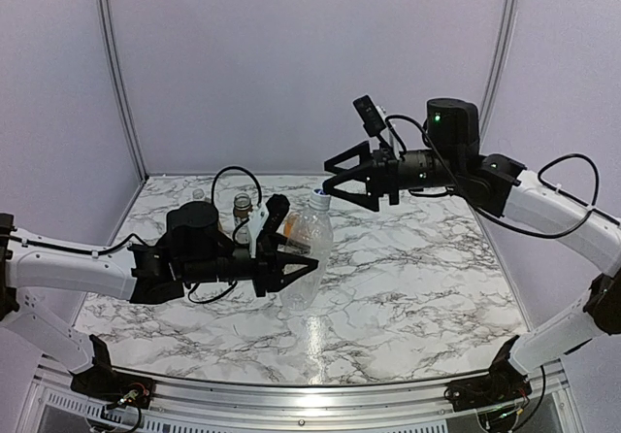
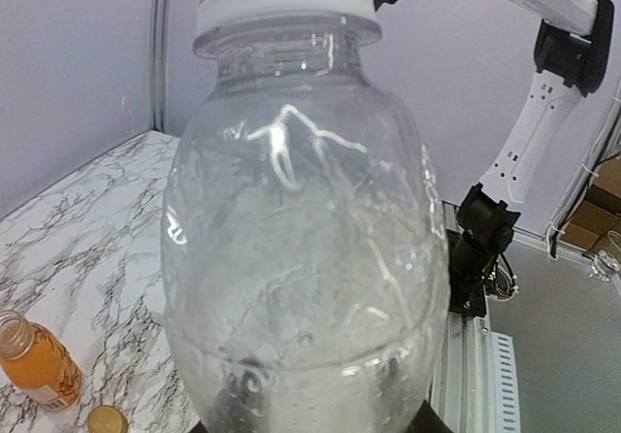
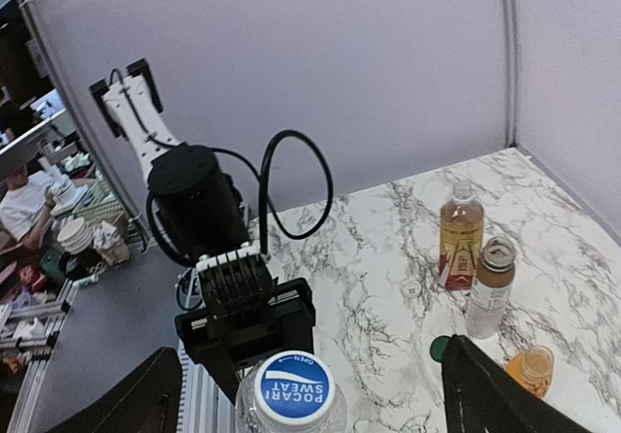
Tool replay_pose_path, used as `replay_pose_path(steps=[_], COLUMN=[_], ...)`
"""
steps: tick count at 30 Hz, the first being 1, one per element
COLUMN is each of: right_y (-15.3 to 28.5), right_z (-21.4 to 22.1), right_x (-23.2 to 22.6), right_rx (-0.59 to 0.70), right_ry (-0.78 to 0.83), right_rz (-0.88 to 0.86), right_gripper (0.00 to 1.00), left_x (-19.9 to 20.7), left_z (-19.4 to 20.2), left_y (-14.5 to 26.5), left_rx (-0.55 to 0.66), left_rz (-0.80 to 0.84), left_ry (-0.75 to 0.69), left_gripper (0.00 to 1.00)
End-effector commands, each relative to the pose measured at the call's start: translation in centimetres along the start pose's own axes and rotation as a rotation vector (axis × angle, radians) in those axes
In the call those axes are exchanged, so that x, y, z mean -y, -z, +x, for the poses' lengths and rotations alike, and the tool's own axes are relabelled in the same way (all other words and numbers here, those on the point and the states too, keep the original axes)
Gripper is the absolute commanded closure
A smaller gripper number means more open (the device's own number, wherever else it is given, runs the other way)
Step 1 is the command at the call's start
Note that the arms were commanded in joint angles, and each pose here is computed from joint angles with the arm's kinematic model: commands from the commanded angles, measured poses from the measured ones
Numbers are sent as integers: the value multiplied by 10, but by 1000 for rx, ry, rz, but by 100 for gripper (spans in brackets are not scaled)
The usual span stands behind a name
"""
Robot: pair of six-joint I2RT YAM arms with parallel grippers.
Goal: Unscrew the bottle caps
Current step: Unscrew the bottle cap from the plastic bottle.
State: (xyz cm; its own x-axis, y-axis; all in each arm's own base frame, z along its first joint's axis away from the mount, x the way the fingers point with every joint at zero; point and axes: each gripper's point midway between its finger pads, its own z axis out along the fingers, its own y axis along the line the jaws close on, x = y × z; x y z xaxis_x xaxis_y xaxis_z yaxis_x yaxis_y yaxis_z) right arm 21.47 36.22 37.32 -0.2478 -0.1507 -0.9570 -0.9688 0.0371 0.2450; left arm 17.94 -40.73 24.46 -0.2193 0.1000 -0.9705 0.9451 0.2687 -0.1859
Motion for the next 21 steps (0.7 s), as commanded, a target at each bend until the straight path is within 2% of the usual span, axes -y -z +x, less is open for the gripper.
replay_pose_path(steps=[1,6,15,18,21], right_y=[9,5,-14,-20,-25], right_z=[-33,-30,-7,-1,2], right_x=[12,34,47,49,48], right_rx=[106,107,43,27,18], right_ry=[-75,-149,-198,-209,-215], right_rz=[208,411,482,469,450], right_gripper=[13,12,14,19,27], left_x=[-23,-32,-38,-39,-39], left_z=[0,1,-2,-2,-3], left_y=[-4,-6,-6,-5,-5], left_rx=[-12,-21,-20,-20,-20], left_rz=[-127,-184,-230,-235,-241], left_ry=[-8,-8,-7,-10,-12], left_gripper=[80,80,80,79,79])
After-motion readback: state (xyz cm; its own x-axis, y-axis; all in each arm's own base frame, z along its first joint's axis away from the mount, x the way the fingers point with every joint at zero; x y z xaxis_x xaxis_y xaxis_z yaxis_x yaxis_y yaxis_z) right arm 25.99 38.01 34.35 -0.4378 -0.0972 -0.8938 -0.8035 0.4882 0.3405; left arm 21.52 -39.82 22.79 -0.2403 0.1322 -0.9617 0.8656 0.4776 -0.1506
